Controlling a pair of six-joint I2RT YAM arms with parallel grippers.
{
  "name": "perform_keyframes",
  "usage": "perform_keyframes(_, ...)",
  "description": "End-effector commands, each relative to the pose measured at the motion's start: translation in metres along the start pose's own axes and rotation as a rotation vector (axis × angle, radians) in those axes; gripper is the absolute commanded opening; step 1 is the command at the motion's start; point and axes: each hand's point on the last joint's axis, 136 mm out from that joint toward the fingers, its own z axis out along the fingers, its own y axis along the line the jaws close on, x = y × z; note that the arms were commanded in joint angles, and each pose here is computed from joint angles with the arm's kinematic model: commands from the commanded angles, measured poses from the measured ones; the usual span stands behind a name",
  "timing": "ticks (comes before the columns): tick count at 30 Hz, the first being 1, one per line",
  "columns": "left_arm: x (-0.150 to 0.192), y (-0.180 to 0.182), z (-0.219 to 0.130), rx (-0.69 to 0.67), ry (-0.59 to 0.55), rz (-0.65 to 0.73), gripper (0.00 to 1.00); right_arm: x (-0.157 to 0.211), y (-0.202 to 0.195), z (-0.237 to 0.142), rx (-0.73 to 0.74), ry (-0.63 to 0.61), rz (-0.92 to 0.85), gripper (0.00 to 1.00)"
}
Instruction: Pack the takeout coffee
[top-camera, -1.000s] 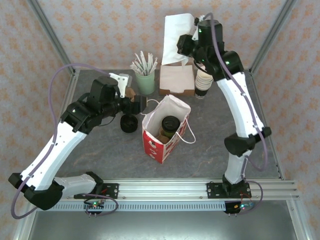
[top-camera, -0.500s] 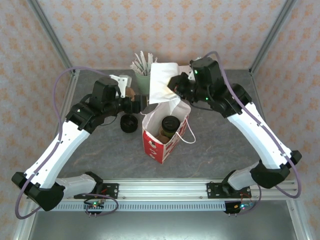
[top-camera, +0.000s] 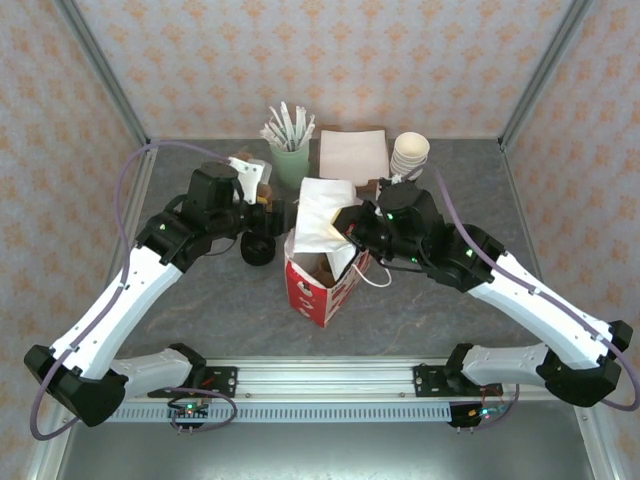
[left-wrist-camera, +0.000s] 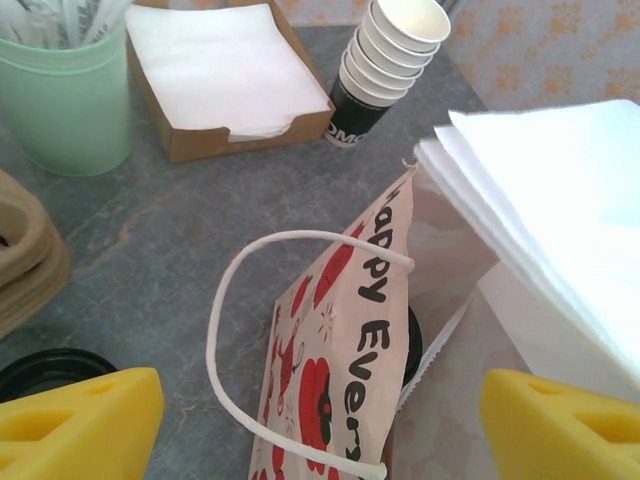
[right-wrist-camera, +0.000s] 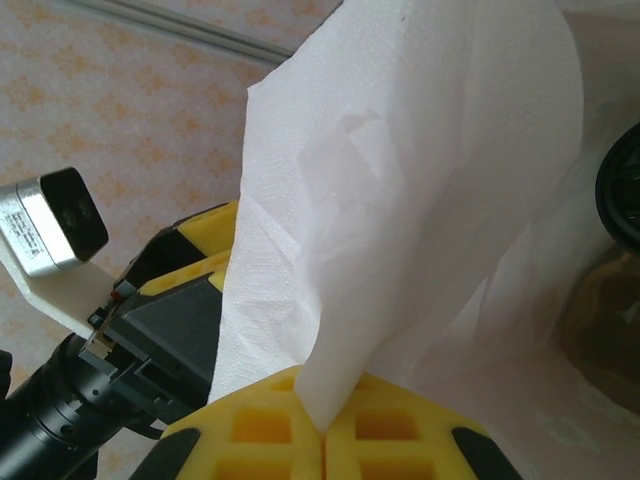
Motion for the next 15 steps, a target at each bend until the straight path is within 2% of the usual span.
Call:
perform_keyframes(1,-0.007,-0.010,-0.002,0.061,-0.037,0.009,0.83,-0.007,-0.001,0.001,-0.025,-0.057,0.044,0.00)
perform_keyframes(10,0.002,-0.016,0.009,0.108,0.004,0.000,0.79,-0.008,-0.030,0.011,0.058,-0.100,0.053,0.00)
perform_keyframes(15,0.005,-0.023,0.015,0.136,0.025,0.007,0.79,-0.015,-0.058,0.010,0.199,-0.148,0.011,0.00)
